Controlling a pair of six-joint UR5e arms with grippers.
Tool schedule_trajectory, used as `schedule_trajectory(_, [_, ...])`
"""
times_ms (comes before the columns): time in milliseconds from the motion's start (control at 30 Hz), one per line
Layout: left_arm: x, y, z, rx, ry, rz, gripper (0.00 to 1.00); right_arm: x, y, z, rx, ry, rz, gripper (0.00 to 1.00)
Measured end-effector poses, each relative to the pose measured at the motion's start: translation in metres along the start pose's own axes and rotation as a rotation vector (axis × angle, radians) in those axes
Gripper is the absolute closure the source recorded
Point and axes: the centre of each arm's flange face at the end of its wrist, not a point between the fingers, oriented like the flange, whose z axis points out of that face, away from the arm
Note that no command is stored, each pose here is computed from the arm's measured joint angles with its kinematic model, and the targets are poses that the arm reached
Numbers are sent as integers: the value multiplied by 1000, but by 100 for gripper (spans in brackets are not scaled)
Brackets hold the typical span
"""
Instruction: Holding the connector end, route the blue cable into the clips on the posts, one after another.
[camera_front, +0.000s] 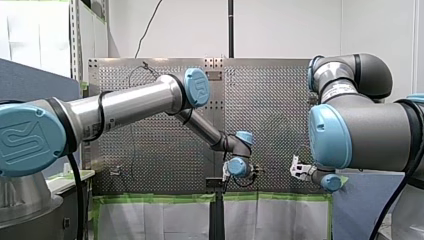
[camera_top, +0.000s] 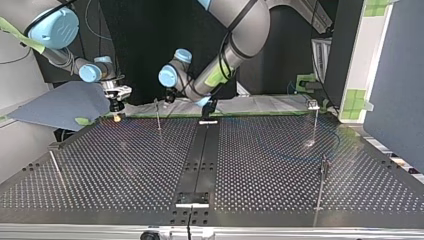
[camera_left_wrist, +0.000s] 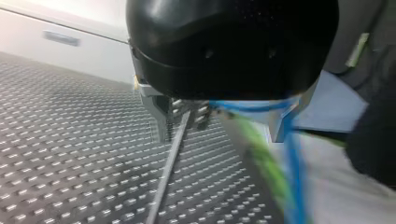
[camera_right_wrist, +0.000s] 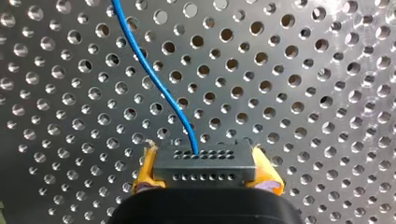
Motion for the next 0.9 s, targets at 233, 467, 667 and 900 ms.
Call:
schedule_trajectory(233, [12, -7, -17, -2, 51, 80, 1, -8, 3, -4, -7, -13, 7, 100])
schedule_trajectory(467, [-1, -13, -30, 5, 13, 78, 1, -9, 5, -5, -11, -15, 7, 100])
schedule_trajectory(667, [5, -17, -36, 14, 9, 66, 1, -10, 5, -5, -10, -17, 7, 100])
schedule_trajectory(900, [5, -18, -37, 17, 3, 44, 1, -11, 5, -6, -8, -18, 8, 100])
